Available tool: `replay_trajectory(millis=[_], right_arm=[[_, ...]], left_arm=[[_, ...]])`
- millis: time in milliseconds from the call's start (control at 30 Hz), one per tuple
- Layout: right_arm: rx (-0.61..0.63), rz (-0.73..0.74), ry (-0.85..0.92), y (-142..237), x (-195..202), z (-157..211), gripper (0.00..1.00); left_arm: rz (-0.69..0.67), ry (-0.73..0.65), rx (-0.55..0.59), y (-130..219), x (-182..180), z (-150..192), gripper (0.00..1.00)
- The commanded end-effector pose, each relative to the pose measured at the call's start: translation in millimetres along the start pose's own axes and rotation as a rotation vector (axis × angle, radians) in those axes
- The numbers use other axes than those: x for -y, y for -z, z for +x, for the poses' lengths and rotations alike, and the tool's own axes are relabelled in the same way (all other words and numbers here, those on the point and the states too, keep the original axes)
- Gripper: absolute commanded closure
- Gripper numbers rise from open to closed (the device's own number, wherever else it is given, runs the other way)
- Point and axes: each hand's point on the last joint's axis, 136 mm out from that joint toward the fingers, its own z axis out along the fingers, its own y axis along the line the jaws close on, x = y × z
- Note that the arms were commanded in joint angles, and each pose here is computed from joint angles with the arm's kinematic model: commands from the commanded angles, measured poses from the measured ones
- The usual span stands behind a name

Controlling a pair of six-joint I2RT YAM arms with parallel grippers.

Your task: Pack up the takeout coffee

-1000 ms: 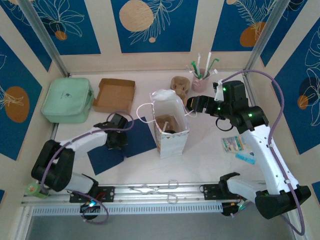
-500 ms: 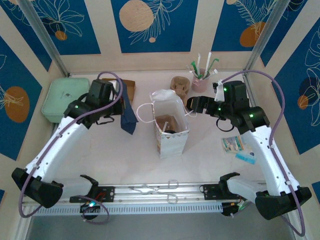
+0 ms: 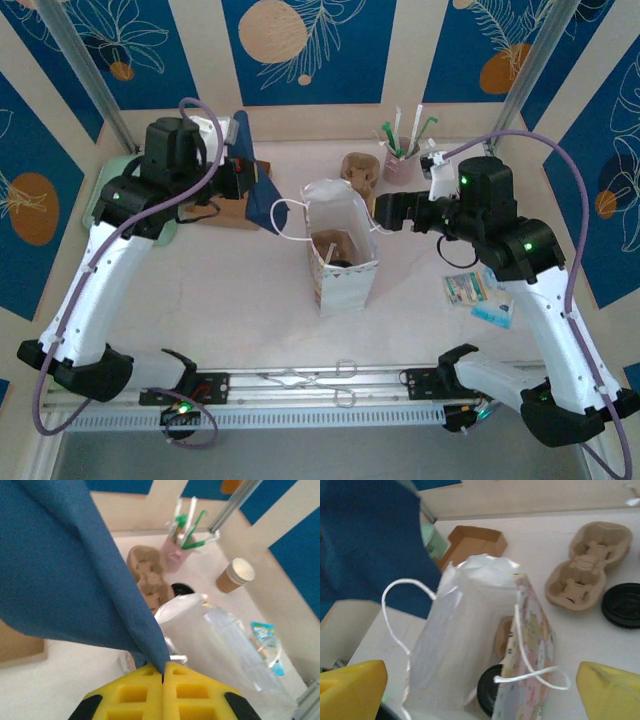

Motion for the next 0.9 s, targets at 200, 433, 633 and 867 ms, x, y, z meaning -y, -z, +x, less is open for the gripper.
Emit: replay_trajectory(millis=[200, 433, 633, 867], right_arm=[[-0.03, -0.256, 0.094, 1, -56, -4, 0.01], [-0.056, -0.474, 0.051, 0, -93, -19, 0.01], [-0.036, -0.631, 0.029, 1, -112, -34, 0.01], [-0.01, -0.605, 0.01, -15, -103, -44, 0.01]], left_arm=[[0.377, -0.052, 0.081, 22, 71, -31, 0.96], [0.667, -0.041, 0.15, 42, 115, -46, 0.97], [0.854, 0.006, 0.181, 51, 137, -63, 0.99], [1.007, 0.081, 0.173, 46, 149, -69, 1.0]])
